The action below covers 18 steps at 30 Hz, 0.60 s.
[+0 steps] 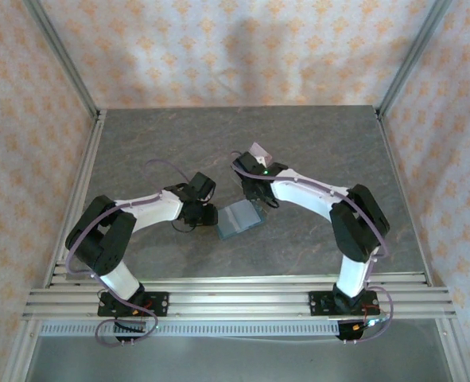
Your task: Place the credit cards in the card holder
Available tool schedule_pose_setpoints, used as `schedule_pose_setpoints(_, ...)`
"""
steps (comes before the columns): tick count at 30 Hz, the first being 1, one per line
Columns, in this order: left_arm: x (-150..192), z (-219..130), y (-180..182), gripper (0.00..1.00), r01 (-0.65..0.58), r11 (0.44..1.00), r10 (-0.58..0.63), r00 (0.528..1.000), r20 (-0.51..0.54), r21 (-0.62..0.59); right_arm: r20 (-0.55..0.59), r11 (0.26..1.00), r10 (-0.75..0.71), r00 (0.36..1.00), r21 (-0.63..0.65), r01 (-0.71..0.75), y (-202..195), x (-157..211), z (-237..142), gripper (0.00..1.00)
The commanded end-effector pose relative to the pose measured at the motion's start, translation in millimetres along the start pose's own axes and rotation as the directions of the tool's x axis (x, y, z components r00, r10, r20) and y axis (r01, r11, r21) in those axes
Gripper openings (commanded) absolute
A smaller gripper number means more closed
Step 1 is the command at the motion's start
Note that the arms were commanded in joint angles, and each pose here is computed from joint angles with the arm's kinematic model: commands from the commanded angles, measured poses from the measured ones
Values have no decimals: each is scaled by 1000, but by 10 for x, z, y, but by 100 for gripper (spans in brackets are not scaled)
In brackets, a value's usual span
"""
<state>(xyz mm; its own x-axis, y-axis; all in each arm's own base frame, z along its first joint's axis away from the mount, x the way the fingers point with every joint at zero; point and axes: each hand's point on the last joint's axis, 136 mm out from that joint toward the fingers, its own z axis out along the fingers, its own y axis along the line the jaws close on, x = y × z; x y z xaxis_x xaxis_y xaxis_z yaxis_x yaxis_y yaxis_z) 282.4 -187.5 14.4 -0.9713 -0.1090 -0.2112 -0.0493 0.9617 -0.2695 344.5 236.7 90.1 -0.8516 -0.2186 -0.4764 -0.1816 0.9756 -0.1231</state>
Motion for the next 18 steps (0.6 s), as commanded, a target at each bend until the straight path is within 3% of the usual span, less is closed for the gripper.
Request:
schedule_pose_setpoints(1,196,227,74,35,-38,999,35,997,-73,-35,7,994,-46,999,95,46,-159,-65,-24,26)
schedule_pose_setpoints(10,211,258,45,34,-39,999,37,996,-84,-23,53,998,-43,998,48,41,-134,-98,-178,27)
schedule_pose_setpoints(18,218,259,42,34,-39,999,37,996,-87,-20,31,988,-79,996,134,74,-228,-93,-82,27)
